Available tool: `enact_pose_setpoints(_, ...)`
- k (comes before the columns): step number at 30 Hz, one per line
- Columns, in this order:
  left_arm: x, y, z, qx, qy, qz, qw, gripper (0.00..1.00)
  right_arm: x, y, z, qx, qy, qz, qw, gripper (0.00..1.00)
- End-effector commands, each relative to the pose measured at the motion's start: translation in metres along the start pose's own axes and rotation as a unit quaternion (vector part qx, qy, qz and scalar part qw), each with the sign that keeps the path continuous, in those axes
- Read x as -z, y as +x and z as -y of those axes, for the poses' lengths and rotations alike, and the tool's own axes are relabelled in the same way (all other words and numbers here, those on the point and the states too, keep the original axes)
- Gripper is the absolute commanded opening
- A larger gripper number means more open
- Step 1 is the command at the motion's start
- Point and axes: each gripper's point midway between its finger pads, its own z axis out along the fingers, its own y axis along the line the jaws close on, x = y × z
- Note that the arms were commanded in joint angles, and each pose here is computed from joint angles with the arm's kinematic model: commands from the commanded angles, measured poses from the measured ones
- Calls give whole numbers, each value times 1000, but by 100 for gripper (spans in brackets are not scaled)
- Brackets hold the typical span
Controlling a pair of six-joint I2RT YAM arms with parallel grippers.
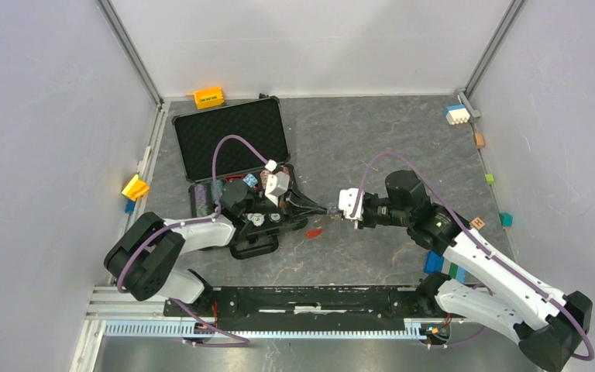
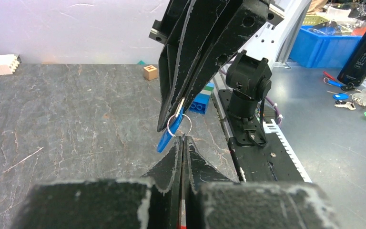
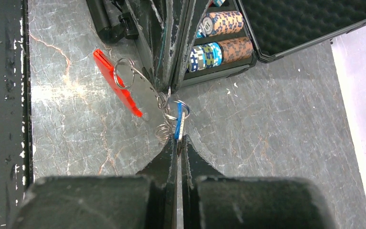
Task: Put the keys on the keyring
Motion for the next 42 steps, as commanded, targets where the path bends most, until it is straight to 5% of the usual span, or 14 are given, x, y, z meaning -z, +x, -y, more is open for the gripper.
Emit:
enact_pose_setpoints(1,-6,-17,-7,-50,9,18,999,2,4,-21,9,13,1,12,1000,0)
enact_pose_setpoints(9,-7,-16,-9,-49,7,19,999,3,3,-24,14,19,13,-7,1000,0)
enact_pose_setpoints(24,15,-15,-24,-105,-57,-21,993,68,12,27,69,87,118,-171,974,0)
enact_pose_setpoints(33,53,-30,-65,-120,-206,-9,971,75,-15,80,88,70,114,-240,961,0)
enact_pose_setpoints(42,56,-30,-71,-128,-217,-16,968,76,4,169,94,44,100,-335,936,0)
